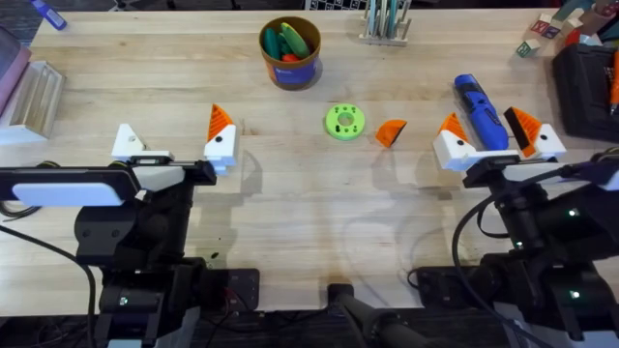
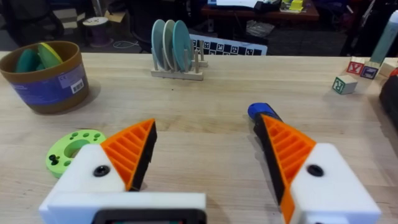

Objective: Pick up the gripper from the table and insert it into the empty holder that is missing its gripper. Then pick up a screw, insert it into the mounting hole, and use the screwdriver to tighten it. Finally, clean up the table by picking up the vegetable and placing it into the bucket.

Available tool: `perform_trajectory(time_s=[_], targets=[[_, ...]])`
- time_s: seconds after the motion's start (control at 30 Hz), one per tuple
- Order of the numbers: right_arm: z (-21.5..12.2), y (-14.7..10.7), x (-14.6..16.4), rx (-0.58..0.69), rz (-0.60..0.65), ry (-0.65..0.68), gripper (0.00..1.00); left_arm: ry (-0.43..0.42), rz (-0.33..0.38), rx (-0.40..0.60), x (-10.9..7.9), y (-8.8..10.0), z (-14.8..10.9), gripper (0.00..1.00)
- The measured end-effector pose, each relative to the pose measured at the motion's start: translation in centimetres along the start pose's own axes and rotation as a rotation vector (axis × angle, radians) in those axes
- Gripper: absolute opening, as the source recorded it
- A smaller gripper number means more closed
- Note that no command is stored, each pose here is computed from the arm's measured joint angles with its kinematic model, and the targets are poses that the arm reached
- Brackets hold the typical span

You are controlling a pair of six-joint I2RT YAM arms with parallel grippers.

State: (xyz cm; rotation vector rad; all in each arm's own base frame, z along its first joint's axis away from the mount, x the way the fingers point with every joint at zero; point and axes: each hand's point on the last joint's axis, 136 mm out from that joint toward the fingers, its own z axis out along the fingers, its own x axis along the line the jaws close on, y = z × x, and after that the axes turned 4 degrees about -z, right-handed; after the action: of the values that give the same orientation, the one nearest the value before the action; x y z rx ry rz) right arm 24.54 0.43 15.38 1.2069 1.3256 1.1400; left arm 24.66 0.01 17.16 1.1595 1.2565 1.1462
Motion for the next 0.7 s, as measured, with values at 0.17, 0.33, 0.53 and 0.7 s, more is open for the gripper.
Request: perform_trajectory(time_s=[0.17,0.33,0.53,0.7], targets=[[0.0,-0.1,0.0,0.004,0.0,0.0,0.99,0.0,0.0,0.002,0.0,0.0,0.0,0.918],[0.0,-0.1,0.0,0.004,0.0,0.001,0.99,-0.006,0.0,0.021,-0.1,-0.5,0.0,0.918],[-0.1,-0.2,0.0,0.018,0.001,0.001,0.991,-0.001,-0.001,0.101,0.0,-1.6,-0.4,0.92],[-1.1,-0.5,0.2,0.142,0.007,0.018,0.991,0.034,0.003,0.216,0.2,0.6,-1.6,0.92]])
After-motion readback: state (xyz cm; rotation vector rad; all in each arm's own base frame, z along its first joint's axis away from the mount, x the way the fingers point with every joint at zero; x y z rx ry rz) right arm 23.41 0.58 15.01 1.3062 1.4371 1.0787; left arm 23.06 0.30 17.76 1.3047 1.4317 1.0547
